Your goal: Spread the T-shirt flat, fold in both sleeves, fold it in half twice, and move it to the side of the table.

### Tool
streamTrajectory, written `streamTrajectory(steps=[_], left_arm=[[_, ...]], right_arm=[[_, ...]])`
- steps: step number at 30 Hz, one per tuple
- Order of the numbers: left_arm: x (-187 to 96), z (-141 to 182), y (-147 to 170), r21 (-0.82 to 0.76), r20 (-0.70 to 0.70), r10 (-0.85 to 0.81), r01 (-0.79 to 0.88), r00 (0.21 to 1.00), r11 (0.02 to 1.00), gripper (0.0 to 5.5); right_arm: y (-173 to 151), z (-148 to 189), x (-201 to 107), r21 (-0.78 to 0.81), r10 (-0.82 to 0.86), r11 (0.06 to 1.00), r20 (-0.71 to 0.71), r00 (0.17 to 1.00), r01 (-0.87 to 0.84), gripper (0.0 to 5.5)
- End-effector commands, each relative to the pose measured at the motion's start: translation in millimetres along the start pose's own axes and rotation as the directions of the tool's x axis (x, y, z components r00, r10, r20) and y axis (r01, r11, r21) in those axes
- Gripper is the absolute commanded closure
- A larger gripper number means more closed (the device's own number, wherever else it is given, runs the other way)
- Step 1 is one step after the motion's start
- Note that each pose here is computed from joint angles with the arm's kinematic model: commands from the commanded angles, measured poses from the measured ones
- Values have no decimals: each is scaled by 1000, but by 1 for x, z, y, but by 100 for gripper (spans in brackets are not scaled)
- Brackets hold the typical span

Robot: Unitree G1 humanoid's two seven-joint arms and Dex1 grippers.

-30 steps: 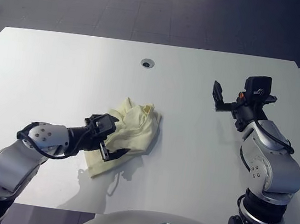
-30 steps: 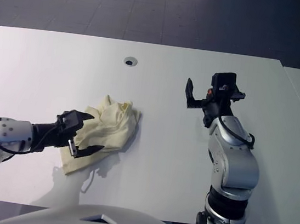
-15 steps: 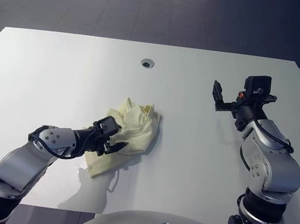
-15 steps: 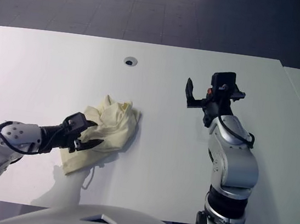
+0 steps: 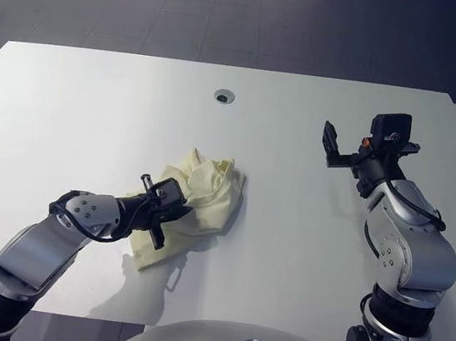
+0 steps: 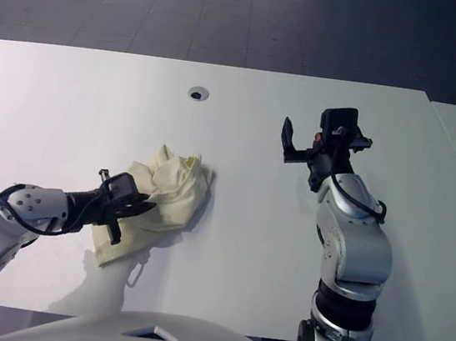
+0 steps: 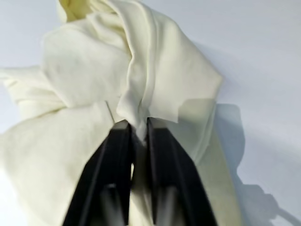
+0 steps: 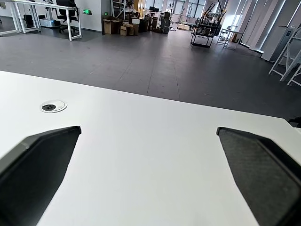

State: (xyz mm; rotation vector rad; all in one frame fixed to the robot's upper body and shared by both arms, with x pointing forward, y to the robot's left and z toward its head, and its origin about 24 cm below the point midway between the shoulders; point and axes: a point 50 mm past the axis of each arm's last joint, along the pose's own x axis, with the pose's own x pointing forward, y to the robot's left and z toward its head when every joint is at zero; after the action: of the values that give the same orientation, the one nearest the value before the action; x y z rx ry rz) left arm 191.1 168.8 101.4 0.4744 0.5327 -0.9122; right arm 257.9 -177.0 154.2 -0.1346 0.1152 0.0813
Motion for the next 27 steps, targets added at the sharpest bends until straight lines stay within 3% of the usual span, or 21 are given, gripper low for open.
streamTrajectory(steps=[1, 4, 9, 12, 14, 17, 20, 23, 27], left_arm=[[-6, 6, 3, 67, -13, -17, 18, 1000, 998, 548], [-14, 12, -5, 135, -32, -95, 99, 995, 986, 548], [-25, 19, -11, 232, -77, -181, 194, 981, 953, 548], [-28, 22, -12, 273, -95, -206, 224, 974, 936, 548], [-29, 23, -14, 289, -107, -222, 244, 969, 926, 548], [-31, 22, -19, 301, -132, -250, 280, 959, 912, 548], [-34, 19, -26, 313, -171, -289, 330, 942, 890, 548], [-35, 19, -28, 331, -203, -322, 374, 925, 866, 548], [-37, 21, -32, 349, -218, -349, 407, 911, 844, 548]], right_arm=[[0, 0, 4, -20, 51, 999, -15, 999, -51, 10], [12, -7, 11, -10, 325, 944, -143, 935, -330, 10], [9, 2, 29, -161, 545, 788, -264, 796, -594, 10], [17, 14, 34, -293, 670, 615, -296, 681, -732, 10], [28, 22, 35, -392, 748, 445, -331, 575, -805, 10], [45, 26, 34, -492, 808, 207, -402, 431, -846, 10], [56, 23, 39, -573, 806, 68, -451, 383, -817, 10], [60, 18, 44, -627, 787, -12, -486, 379, -779, 10], [66, 11, 46, -649, 790, -39, -486, 374, -760, 10]])
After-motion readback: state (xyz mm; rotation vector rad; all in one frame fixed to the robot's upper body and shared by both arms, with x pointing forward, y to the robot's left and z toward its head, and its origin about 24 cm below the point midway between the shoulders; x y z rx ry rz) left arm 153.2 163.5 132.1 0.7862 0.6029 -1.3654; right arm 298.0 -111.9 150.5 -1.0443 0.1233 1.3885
